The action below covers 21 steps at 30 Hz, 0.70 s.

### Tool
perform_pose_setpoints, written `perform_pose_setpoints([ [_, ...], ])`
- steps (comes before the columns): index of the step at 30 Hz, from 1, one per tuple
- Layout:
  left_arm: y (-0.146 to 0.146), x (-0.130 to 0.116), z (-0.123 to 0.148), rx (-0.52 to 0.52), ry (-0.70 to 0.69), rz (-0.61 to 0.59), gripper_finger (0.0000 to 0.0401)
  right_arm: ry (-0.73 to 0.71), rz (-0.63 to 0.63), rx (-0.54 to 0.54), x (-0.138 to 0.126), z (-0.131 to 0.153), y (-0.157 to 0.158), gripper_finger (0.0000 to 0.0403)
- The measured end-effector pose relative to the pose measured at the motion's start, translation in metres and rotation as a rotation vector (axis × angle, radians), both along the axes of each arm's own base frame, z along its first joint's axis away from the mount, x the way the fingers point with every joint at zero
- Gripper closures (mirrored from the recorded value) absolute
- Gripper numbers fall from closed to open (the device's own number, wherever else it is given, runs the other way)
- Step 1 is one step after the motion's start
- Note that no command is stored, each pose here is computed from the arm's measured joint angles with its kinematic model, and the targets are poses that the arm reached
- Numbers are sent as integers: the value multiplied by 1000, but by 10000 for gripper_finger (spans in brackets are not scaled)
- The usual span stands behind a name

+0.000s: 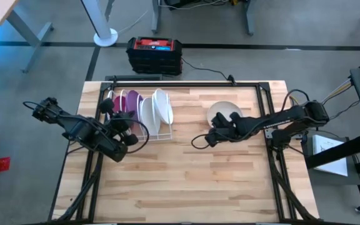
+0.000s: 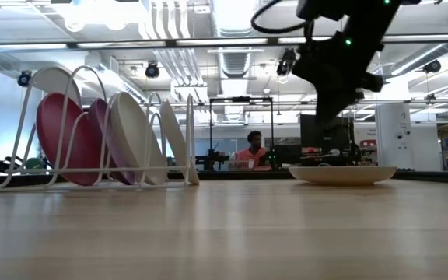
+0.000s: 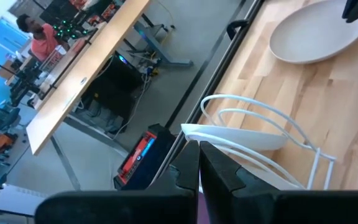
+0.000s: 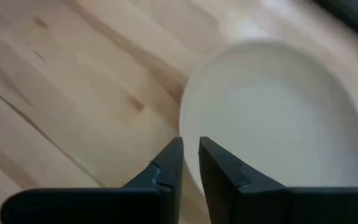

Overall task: Sort dishes
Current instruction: Put the brown plate into the white dish rack

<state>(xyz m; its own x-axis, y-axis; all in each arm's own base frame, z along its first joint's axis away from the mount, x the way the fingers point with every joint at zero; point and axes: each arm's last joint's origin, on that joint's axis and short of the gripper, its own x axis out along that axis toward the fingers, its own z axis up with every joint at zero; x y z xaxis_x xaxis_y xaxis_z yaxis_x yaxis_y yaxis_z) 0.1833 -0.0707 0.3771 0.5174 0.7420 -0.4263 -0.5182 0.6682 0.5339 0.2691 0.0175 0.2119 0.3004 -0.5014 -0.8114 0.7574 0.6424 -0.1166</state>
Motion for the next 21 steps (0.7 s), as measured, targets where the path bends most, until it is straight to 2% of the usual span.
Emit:
perform_pose_setpoints([
  [5, 0, 0, 0, 2, 2, 0, 400, 17, -51, 85, -14, -13, -1, 319],
  [11, 1, 0, 1, 23, -10, 6, 400, 24, -95, 95, -26, -24, -4, 257],
  [16, 0, 0, 0, 23, -11, 6, 400, 54, -23, 130, -26, -28, -3, 213],
  [21, 0, 0, 1, 24, -13, 7, 400, 64, 10, 141, -25, -30, -9, 191],
])
